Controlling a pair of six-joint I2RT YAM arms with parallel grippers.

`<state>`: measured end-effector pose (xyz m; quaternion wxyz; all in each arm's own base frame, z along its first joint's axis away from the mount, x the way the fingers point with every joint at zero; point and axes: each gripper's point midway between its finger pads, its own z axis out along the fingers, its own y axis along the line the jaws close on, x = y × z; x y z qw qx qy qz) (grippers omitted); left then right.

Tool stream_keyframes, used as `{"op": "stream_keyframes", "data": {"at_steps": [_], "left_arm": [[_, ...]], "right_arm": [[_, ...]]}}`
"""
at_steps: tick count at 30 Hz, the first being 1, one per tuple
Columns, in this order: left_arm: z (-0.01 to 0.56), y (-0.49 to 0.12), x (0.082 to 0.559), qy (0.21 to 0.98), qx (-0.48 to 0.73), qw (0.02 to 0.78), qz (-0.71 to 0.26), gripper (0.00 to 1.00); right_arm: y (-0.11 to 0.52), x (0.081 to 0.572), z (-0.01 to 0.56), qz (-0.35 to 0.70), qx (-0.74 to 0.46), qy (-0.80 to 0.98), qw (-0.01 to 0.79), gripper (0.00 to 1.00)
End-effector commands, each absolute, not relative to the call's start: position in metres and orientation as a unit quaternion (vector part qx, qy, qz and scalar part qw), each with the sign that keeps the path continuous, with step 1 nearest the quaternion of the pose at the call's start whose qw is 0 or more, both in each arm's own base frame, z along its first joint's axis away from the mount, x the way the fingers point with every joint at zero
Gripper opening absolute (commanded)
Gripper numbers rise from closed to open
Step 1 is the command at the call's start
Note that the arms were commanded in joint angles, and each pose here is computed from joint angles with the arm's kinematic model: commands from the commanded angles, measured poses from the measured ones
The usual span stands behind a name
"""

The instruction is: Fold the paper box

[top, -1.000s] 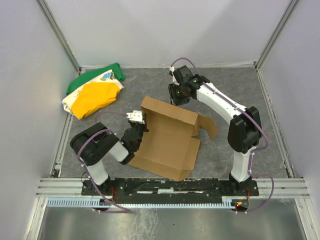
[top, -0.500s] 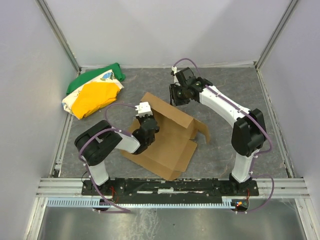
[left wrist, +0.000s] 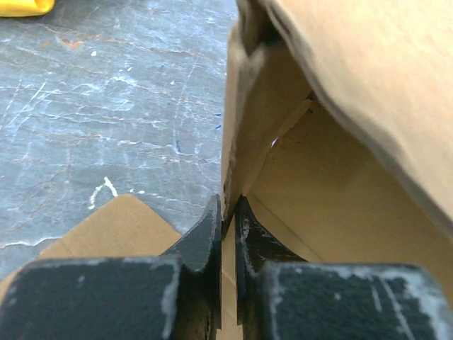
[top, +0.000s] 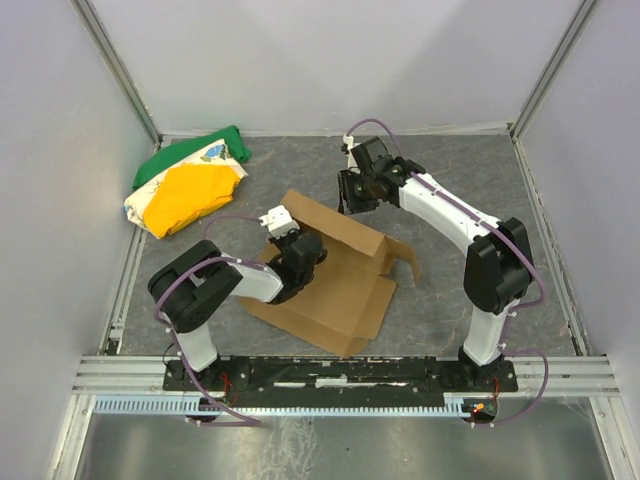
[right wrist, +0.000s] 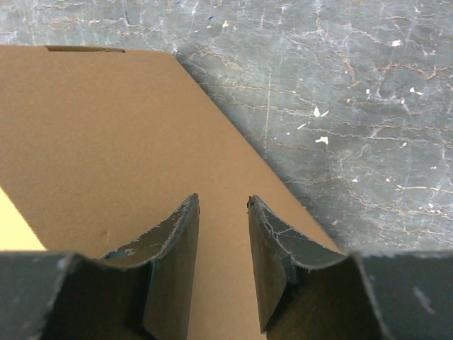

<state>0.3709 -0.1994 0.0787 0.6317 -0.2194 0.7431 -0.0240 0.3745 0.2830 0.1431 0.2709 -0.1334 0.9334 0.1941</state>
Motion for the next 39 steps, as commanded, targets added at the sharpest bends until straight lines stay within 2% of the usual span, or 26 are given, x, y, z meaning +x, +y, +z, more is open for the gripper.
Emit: {"op": "stream_keyframes", "data": {"at_steps": [1,3,4,5,9,13,17,24,33,39], "left_arm": [[0.065,-0.178,0.355,0.744,-0.217,0.632,-0.024,0.13],[0.070,-0.177,0.350,0.741,-0.199,0.640,-0.037,0.24],[0.072,-0.177,0.347,0.741,-0.184,0.644,-0.045,0.59],[0.073,-0.177,0.344,0.741,-0.170,0.648,-0.051,0.77],[0.076,-0.164,0.329,0.730,-0.151,0.664,-0.066,0.86],[0.089,-0.161,0.321,0.714,-0.141,0.679,-0.097,0.86],[0.094,-0.151,0.318,0.716,-0.151,0.677,-0.076,0.86],[0.112,-0.161,0.323,0.704,-0.121,0.694,-0.085,0.80],[0.109,-0.192,0.325,0.752,-0.019,0.654,-0.084,0.78],[0.103,-0.203,0.319,0.786,0.027,0.612,-0.085,0.83]], "right_arm": [[0.297,0.353,0.151,0.226,-0.154,0.928,0.252,0.42],[0.297,0.354,0.151,0.226,-0.154,0.928,0.253,0.42],[0.298,0.355,0.151,0.226,-0.154,0.928,0.253,0.42],[0.298,0.355,0.150,0.226,-0.154,0.928,0.252,0.42],[0.299,0.356,0.150,0.226,-0.156,0.928,0.252,0.42],[0.299,0.358,0.151,0.223,-0.156,0.928,0.253,0.42],[0.299,0.361,0.155,0.221,-0.156,0.928,0.256,0.42],[0.302,0.366,0.163,0.216,-0.167,0.927,0.258,0.41],[0.300,0.364,0.165,0.217,-0.164,0.926,0.260,0.40],[0.298,0.374,0.176,0.209,-0.152,0.922,0.288,0.44]]}}
